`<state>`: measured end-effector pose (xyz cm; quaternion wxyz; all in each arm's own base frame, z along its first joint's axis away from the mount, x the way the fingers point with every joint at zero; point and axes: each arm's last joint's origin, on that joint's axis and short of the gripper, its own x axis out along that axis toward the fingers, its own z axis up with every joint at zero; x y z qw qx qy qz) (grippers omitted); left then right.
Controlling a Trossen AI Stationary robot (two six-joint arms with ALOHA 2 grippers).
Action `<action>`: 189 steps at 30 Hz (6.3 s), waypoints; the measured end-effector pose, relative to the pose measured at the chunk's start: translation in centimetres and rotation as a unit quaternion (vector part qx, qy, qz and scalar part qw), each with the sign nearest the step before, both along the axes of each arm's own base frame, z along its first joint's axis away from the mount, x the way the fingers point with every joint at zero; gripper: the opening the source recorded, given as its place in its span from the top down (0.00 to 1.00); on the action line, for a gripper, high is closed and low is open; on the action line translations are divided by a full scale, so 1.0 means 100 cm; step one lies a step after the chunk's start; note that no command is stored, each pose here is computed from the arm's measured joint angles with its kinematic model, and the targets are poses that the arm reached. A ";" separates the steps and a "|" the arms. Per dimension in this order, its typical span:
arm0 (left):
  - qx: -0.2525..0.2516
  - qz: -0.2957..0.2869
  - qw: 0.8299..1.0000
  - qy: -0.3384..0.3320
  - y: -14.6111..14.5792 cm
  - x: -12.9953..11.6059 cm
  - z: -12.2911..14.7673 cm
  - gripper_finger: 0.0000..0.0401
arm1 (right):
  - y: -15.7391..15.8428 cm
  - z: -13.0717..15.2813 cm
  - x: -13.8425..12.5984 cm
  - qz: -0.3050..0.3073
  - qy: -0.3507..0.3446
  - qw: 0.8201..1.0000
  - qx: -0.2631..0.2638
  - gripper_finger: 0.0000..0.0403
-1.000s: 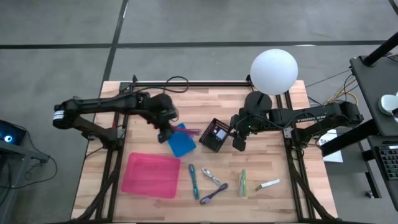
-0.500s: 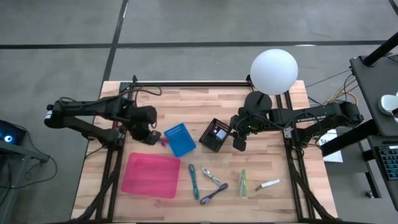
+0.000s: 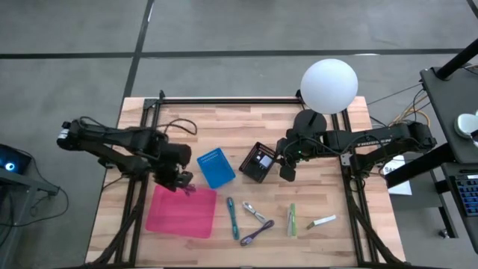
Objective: Pick and place items into bin
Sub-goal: Put the black and pink charger cable into the pink bin, then put the white charger cable into the pink bin
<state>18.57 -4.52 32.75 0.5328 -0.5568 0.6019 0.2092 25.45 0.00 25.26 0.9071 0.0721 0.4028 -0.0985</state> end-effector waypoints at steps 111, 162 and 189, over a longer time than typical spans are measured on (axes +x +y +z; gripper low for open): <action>0.353 -0.483 0.723 -0.345 0.020 0.081 0.004 0.62 | 0.139 -0.060 0.077 -0.041 -0.003 0.965 0.260 0.35; 0.360 -0.498 0.709 -0.347 0.020 0.082 0.004 0.62 | 0.169 -0.100 0.105 -0.023 0.158 0.984 0.075 0.44; 0.361 -0.499 0.707 -0.347 0.020 0.082 0.004 0.62 | 0.165 -0.117 0.094 -0.013 0.194 0.977 0.082 0.81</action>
